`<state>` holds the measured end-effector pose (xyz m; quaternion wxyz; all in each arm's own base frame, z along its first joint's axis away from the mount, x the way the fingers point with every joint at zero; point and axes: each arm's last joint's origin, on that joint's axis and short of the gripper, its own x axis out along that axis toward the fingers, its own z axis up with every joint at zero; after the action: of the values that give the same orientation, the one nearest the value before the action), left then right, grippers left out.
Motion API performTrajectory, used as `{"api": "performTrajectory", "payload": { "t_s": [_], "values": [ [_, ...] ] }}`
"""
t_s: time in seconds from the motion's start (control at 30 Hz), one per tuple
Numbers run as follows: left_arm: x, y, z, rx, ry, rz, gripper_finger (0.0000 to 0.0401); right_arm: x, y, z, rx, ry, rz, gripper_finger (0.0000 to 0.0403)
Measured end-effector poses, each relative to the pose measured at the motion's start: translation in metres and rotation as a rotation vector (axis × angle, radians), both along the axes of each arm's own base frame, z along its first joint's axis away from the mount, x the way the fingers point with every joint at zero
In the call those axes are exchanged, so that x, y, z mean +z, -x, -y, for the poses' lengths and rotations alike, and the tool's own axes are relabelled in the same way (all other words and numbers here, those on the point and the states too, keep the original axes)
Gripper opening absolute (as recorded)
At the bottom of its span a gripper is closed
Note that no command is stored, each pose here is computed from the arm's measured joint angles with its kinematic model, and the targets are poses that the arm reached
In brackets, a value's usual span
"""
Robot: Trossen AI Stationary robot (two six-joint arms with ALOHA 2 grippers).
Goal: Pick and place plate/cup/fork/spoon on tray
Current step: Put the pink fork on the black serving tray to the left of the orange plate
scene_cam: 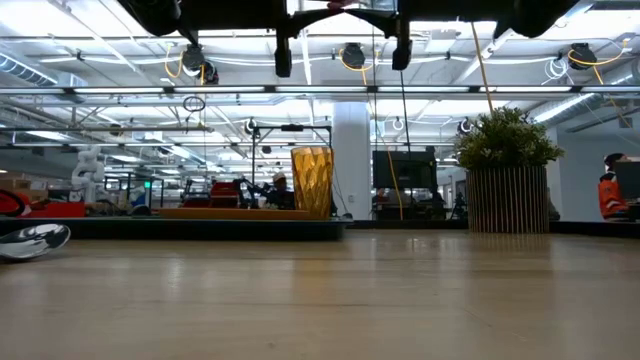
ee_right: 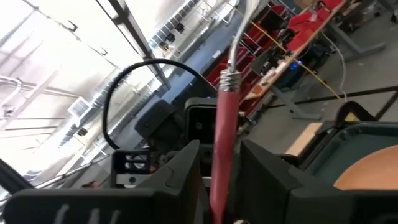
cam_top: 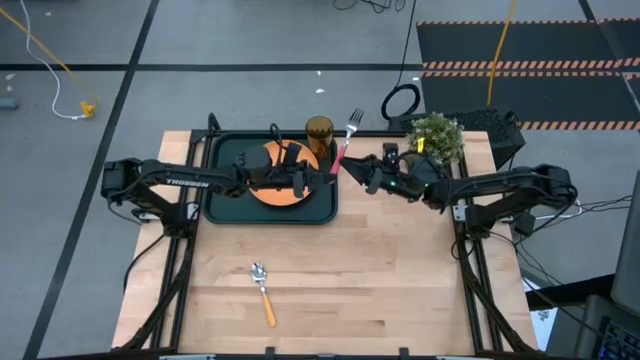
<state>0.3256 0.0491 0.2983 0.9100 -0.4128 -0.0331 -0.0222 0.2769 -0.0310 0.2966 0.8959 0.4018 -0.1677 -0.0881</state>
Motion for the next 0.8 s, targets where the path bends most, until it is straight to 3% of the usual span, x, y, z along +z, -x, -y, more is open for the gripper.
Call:
{"api": "performTrajectory", "payload": {
  "t_s": [0.23,0.57,0.8],
  "values": [
    [-0.001,0.0,0.0,0.003,0.0,-0.005,0.0033,-0.006,-0.006,-0.003,0.021,-0.022,0.008,0.0093],
    [0.0,0.0,-0.002,0.01,-0.004,-0.007,0.0033,-0.01,-0.011,-0.007,0.036,-0.033,0.023,0.0013],
    [-0.003,0.0,-0.003,0.027,0.037,-0.037,0.005,-0.012,-0.012,-0.006,0.038,-0.043,0.008,0.0013]
  ]
}}
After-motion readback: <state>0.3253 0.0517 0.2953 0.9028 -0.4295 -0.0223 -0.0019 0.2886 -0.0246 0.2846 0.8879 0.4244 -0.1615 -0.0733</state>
